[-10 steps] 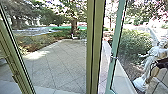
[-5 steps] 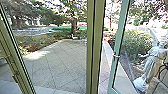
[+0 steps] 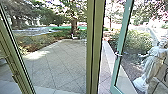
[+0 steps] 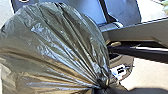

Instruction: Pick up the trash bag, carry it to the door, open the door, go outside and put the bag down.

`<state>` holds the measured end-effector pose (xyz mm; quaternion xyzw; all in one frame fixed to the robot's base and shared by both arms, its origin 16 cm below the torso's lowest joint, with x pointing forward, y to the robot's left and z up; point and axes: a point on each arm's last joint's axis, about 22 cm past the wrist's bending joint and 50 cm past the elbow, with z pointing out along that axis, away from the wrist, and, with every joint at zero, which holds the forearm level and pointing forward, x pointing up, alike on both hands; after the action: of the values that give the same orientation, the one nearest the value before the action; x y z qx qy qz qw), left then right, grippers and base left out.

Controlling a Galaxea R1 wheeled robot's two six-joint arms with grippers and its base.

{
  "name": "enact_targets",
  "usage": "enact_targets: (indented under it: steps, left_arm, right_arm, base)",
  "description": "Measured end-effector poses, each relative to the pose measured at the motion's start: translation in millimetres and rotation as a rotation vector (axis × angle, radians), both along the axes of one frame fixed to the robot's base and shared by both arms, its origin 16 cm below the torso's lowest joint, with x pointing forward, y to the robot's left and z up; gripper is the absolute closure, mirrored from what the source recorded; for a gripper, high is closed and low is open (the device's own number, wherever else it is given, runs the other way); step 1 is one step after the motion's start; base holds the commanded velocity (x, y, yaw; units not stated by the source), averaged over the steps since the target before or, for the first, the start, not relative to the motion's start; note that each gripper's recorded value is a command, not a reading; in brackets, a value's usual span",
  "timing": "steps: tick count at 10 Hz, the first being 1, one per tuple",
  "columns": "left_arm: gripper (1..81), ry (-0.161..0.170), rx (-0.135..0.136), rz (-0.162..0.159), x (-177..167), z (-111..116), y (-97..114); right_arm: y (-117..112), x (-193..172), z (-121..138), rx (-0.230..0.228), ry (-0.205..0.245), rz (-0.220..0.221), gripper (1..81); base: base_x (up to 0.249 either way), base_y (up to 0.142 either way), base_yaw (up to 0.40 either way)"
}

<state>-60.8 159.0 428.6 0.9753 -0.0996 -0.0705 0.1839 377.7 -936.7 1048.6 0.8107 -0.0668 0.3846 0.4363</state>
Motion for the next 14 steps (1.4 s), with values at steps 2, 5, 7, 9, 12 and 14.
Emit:
enact_targets:
  steps: [2, 5, 7, 9, 12, 14]
  left_arm:
    - [81.1, 0.004, -0.004, 0.000, -3, 1, -3]
    - [81.1, 0.003, -0.009, 0.001, -3, 1, -8]
    - [81.1, 0.002, -0.010, 0.002, -3, 1, -8]
    - [81.1, 0.002, -0.011, 0.002, -3, 1, -10]
    - [81.1, 0.002, -0.011, 0.002, -3, 1, -9]
    - [81.1, 0.001, -0.010, 0.002, -3, 1, -9]
  right_arm:
    - [-6, -7, 5, 0.012, -0.016, -0.047, 1.0]
    - [-13, -9, 26, 0.117, -0.142, -0.172, 1.0]
    - [-11, -23, 5, 0.237, -0.182, -0.292, 1.0]
    - [14, -11, -30, 0.385, -0.203, -0.344, 1.0]
    - [50, -8, -71, 0.602, -0.179, -0.424, 1.0]
    - [73, -22, -100, 0.758, -0.118, -0.452, 1.0]
  base:
    - [0.000, 0.000, 0.000]
    - [0.000, 0.000, 0.000]
    - [0.000, 0.000, 0.000]
    - [0.000, 0.000, 0.000]
    - [0.000, 0.000, 0.000]
    - [0.000, 0.000, 0.000]
